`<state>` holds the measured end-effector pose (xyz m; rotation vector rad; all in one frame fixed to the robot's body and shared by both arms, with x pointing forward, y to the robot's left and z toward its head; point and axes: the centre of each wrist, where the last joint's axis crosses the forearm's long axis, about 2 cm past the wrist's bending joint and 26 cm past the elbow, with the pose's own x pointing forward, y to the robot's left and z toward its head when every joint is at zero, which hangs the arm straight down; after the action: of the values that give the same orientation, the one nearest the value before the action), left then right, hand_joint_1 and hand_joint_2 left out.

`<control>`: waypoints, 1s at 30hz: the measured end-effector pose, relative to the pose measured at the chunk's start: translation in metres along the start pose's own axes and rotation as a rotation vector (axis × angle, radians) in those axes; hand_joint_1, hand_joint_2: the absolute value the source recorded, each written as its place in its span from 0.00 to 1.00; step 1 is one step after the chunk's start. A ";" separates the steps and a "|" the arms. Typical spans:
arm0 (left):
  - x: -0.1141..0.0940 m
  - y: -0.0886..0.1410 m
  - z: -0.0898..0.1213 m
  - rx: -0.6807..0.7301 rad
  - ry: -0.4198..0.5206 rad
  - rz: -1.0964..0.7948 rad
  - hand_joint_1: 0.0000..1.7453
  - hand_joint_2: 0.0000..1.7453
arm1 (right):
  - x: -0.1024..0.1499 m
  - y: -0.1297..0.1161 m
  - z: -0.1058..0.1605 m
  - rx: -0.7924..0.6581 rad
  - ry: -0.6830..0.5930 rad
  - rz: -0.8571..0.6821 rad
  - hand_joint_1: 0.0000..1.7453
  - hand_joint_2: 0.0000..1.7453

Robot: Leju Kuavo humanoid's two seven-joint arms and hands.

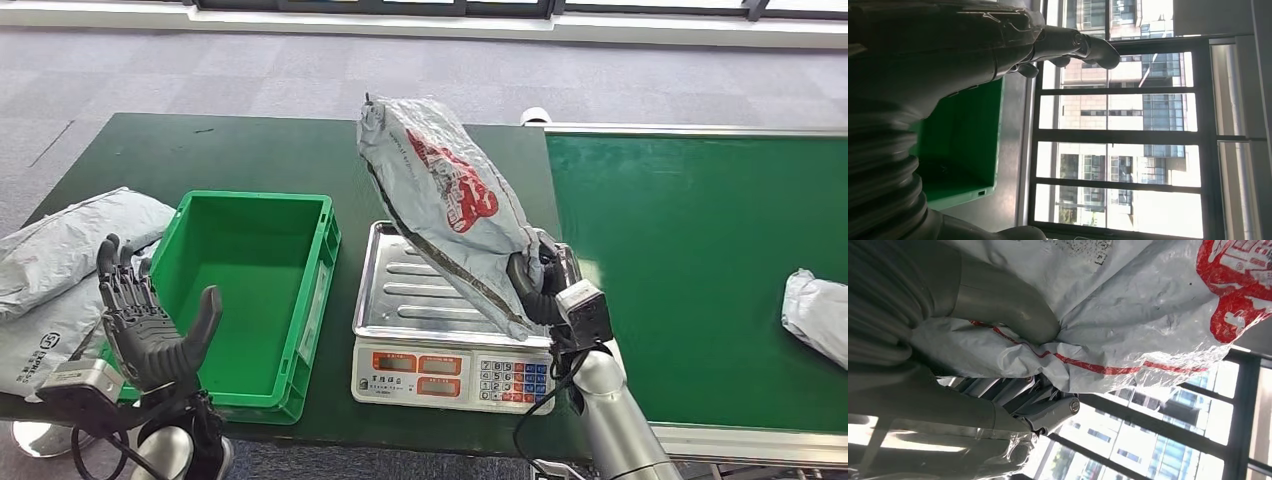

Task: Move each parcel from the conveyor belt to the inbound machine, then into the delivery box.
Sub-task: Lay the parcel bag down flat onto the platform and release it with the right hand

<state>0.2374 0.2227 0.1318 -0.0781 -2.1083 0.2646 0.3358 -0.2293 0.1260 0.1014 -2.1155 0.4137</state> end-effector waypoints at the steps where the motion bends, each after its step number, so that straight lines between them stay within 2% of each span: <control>1: 0.000 0.000 0.000 -0.002 0.000 -0.002 0.00 1.00 | 0.000 0.002 0.000 0.008 0.000 -0.012 1.00 1.00; 9: 0.000 0.000 0.002 -0.027 0.009 -0.004 0.00 1.00 | 0.000 0.013 -0.001 0.049 0.010 -0.081 1.00 1.00; 13: -0.001 -0.001 0.003 -0.036 0.014 0.000 0.00 1.00 | -0.001 0.015 0.001 0.048 0.029 -0.055 0.00 1.00; 21: -0.002 -0.004 0.003 -0.063 0.021 -0.009 0.00 1.00 | -0.001 0.015 0.031 -0.054 0.093 0.052 0.00 1.00; 25: 0.000 -0.006 -0.002 -0.072 0.034 -0.034 0.00 1.00 | 0.010 0.011 0.048 -0.087 0.096 0.134 0.00 1.00; 30: 0.003 -0.007 -0.008 -0.073 0.029 -0.058 0.00 1.00 | 0.022 0.005 0.061 -0.125 0.085 0.165 0.00 1.00</control>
<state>0.2431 0.2177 0.1397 -0.0631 -2.0879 0.1512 0.2736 -0.2426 0.1132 -0.1612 -2.0673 0.3752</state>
